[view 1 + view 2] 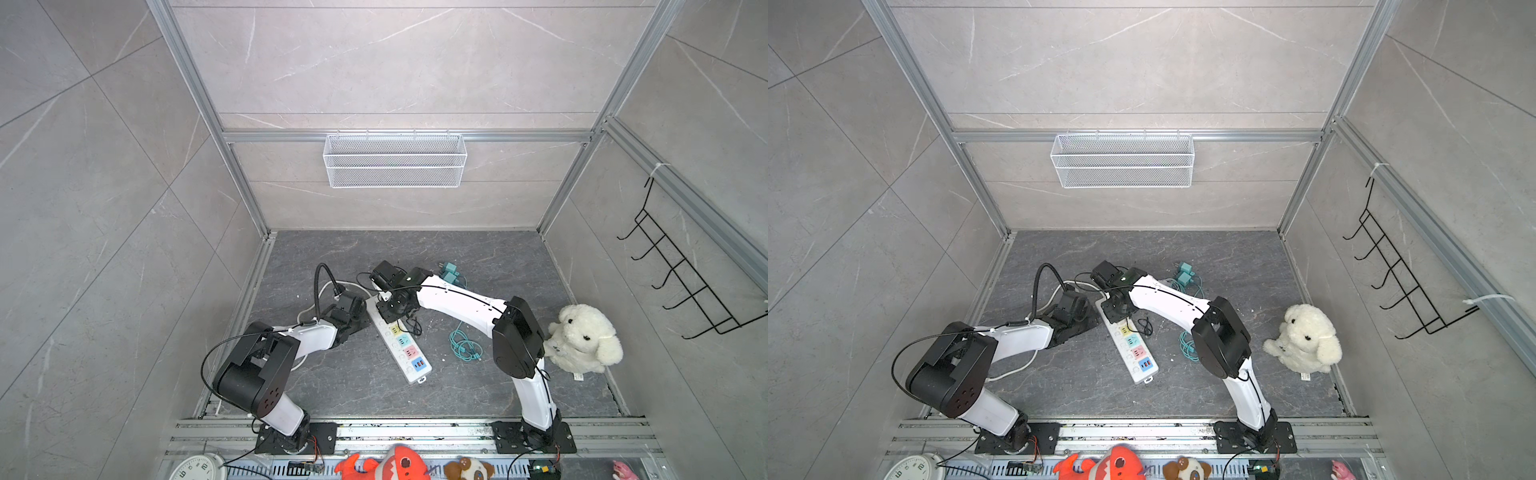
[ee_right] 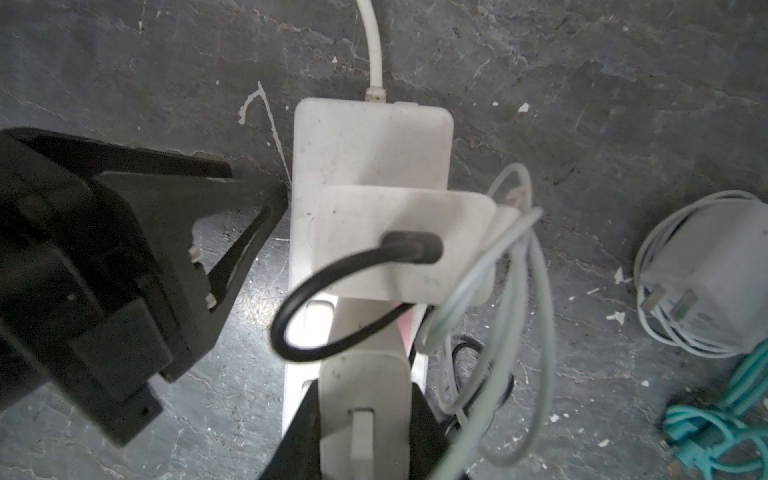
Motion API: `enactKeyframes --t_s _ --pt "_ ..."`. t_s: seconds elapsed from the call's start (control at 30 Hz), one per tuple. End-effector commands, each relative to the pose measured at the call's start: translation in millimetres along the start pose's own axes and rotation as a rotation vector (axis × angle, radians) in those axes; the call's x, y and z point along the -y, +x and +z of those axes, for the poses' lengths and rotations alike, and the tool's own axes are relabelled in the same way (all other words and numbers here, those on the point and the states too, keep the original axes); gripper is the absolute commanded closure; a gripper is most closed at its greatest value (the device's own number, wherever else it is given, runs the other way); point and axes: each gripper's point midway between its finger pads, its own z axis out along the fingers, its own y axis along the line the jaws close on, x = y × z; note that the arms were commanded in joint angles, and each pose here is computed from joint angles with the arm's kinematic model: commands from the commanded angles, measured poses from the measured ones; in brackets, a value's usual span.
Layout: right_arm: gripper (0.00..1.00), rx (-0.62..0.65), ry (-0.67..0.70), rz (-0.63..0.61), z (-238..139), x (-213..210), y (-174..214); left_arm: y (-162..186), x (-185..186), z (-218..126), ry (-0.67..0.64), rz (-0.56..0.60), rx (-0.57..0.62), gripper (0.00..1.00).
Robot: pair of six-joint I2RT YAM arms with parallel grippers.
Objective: Insert the plug
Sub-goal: 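Press the white charger down into the pink socket with the right gripper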
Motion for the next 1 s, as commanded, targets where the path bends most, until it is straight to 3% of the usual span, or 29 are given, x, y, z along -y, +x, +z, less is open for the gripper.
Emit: enactKeyframes --t_s 0.0,0.33,0.7,0.97 --pt "1.00 -0.157 0.082 0.018 17 14 35 12 -8 -5 -0.017 0.017 -0.046 0.53" --pt "1.00 -0.220 0.162 0.026 27 15 48 2 -5 -23 -0.009 0.018 -0.001 0.52" --pt "1.00 -0.302 0.189 0.040 53 17 64 -16 -7 -63 -0.001 0.016 0.090 0.43" --pt "1.00 -0.296 0.187 0.023 62 13 49 -20 -28 -82 -0.078 0.009 0.148 0.33"
